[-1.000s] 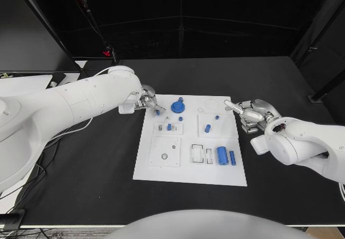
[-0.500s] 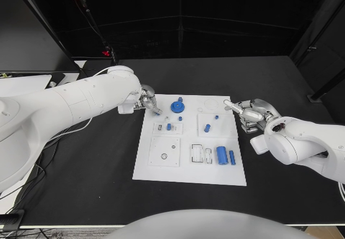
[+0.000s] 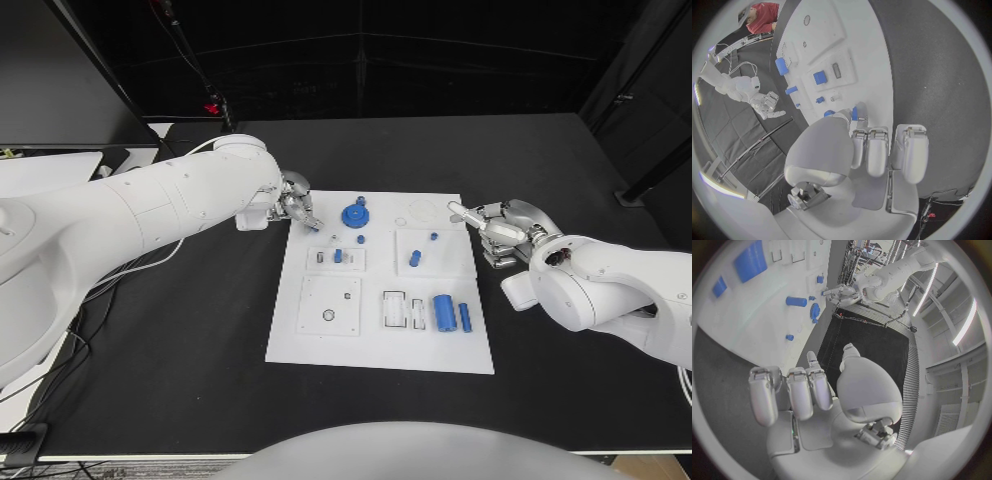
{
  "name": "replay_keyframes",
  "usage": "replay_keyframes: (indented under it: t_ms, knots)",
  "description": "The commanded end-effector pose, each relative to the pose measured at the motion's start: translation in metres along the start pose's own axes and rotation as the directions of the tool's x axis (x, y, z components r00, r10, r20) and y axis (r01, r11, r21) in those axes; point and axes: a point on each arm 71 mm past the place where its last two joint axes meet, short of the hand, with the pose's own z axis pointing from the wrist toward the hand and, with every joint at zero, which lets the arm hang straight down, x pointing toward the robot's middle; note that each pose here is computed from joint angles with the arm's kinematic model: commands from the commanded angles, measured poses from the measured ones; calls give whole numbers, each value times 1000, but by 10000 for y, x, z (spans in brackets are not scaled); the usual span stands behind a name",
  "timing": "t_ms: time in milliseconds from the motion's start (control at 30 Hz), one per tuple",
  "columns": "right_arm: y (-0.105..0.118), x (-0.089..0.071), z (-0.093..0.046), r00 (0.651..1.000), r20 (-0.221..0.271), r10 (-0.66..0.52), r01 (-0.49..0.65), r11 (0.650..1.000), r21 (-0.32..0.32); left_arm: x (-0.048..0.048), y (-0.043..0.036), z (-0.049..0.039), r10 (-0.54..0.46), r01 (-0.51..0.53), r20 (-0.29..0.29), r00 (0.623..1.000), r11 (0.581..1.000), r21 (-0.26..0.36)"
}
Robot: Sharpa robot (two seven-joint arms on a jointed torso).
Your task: Assemble the parts on the task board
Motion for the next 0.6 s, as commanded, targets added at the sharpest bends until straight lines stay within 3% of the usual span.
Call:
replay_keyframes:
  t_ms: [33,400,600]
  knots:
    - [5,9,0,1000,-6,-1,1,1000,-2,-28,-14,-17,-6,4,41,999,999,39]
    - [-11,-6,1,1000,-2,-2,2,1000,3,-67,16,-167,-59,47,100,993,991,123]
    - [-15,-11,-1,1000,-1,-2,2,1000,3,-56,67,-265,-79,68,88,993,990,126]
